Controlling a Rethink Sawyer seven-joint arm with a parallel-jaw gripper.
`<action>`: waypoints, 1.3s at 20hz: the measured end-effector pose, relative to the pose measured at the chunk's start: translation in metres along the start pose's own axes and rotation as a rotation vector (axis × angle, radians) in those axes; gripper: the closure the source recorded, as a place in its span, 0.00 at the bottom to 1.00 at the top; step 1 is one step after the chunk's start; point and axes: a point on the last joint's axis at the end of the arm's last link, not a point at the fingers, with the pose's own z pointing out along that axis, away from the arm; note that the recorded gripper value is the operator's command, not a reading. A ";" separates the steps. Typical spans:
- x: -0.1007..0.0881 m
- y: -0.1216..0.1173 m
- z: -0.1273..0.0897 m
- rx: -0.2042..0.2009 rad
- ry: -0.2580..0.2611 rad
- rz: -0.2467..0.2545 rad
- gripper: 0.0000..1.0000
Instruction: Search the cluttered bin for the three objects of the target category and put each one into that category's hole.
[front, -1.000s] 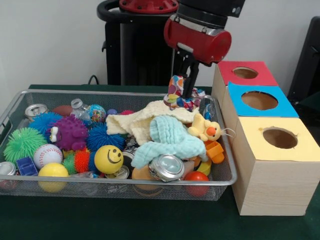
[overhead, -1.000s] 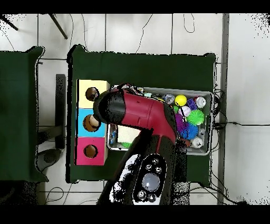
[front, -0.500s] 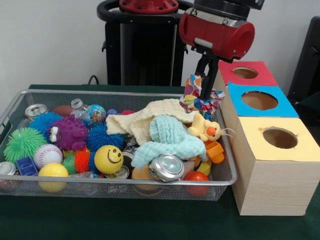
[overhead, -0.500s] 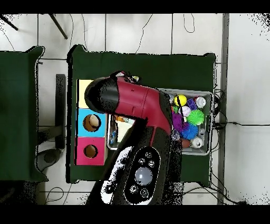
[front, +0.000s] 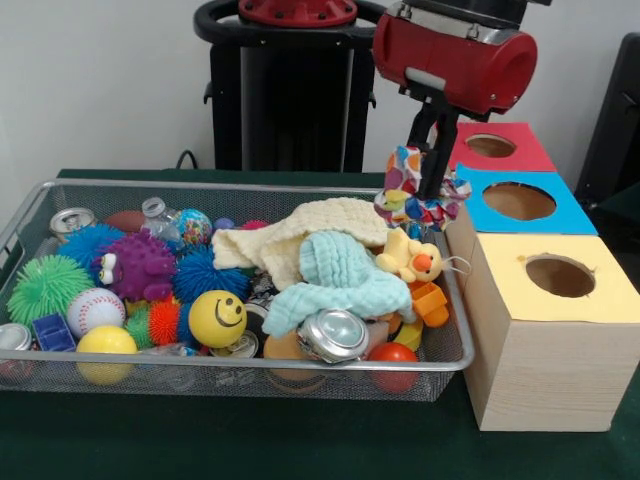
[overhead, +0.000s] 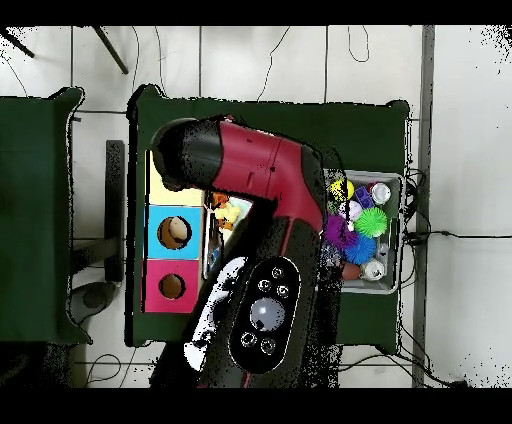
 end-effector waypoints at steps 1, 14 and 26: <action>-0.001 0.003 -0.001 0.005 0.004 -0.002 1.00; 0.001 0.065 0.004 -0.018 -0.014 0.028 1.00; 0.051 0.109 0.029 -0.034 -0.004 0.081 1.00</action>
